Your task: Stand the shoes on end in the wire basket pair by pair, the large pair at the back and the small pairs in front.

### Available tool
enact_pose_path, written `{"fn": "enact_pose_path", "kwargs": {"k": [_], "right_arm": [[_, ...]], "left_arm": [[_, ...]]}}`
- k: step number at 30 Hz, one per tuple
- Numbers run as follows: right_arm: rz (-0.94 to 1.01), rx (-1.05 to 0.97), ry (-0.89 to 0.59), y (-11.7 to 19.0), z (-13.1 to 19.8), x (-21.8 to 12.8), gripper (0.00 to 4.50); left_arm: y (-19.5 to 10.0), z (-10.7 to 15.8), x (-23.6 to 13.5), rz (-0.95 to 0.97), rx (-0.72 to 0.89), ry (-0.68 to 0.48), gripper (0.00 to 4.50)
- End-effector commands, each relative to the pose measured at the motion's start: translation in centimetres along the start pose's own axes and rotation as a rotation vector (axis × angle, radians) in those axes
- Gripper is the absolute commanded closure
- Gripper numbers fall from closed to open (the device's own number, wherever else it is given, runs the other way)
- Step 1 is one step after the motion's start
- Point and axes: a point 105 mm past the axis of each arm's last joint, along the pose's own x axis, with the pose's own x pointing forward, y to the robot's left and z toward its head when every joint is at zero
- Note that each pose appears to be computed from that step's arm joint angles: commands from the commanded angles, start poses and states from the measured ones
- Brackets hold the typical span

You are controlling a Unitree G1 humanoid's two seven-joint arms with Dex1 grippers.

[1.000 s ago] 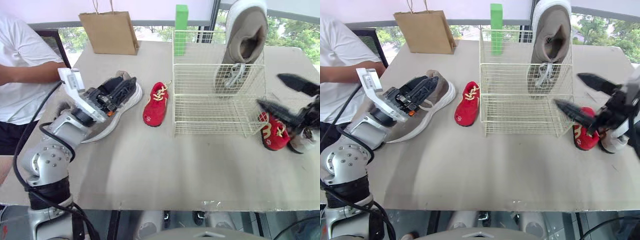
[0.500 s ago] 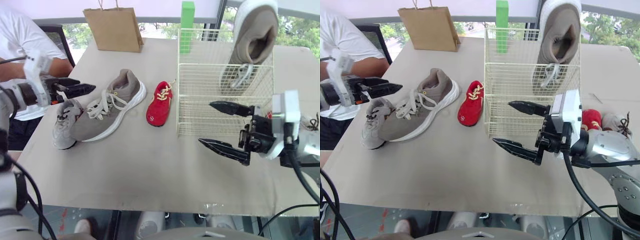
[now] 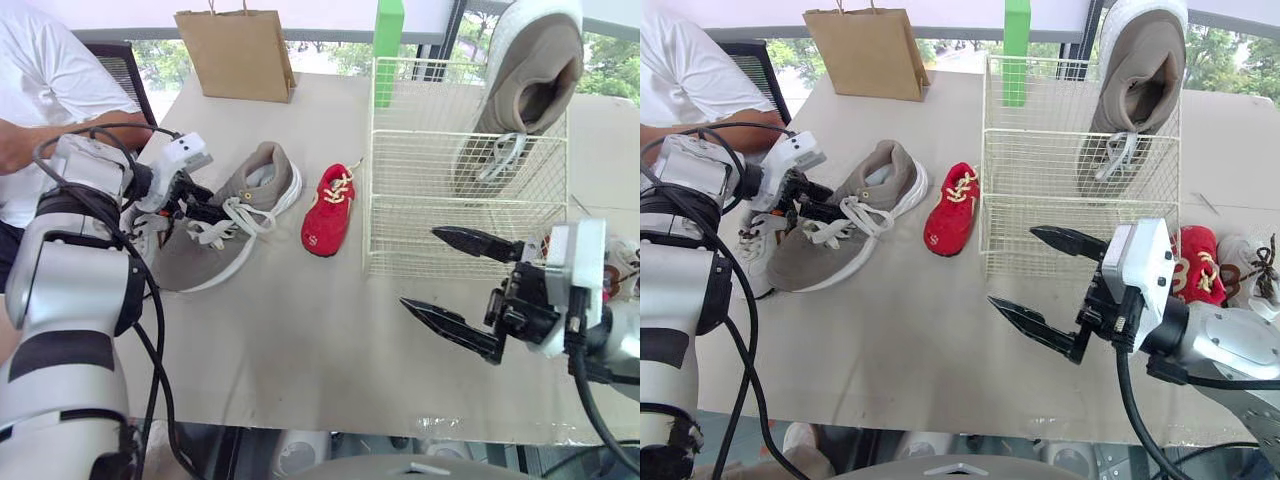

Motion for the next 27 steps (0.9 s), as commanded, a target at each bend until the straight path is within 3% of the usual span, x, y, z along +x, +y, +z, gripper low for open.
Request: {"fn": "enact_pose_path", "kwargs": {"k": [1,5,13,18,22,27], "right_arm": [[0.006,-0.043,-0.040,0.6,1.5,-0.5,0.00],[0.000,-0.071,0.052,0.5,0.8,-2.0,0.00],[0.070,-0.134,0.149,-0.1,0.0,-4.0,0.00],[0.070,-0.157,0.126,-1.3,0.4,-4.2,0.00],[0.016,-0.196,0.080,-2.6,0.7,-4.2,0.00],[-0.107,-0.193,-0.022,-5.8,2.0,-3.9,0.00]], "left_arm": [[-1.6,-1.3,1.7,-0.146,-0.113,-0.023,2.81],[-1.6,-0.4,0.6,-0.168,-0.190,-0.156,3.85],[-1.0,1.2,-3.7,-0.170,-0.326,-0.483,3.94],[-1.5,2.9,-8.1,-0.198,-0.334,-0.697,3.95],[-3.7,8.0,-12.2,-0.221,-0.229,-0.910,3.96],[-7.5,16.3,-12.6,-0.045,-0.065,-1.167,3.96]]}}
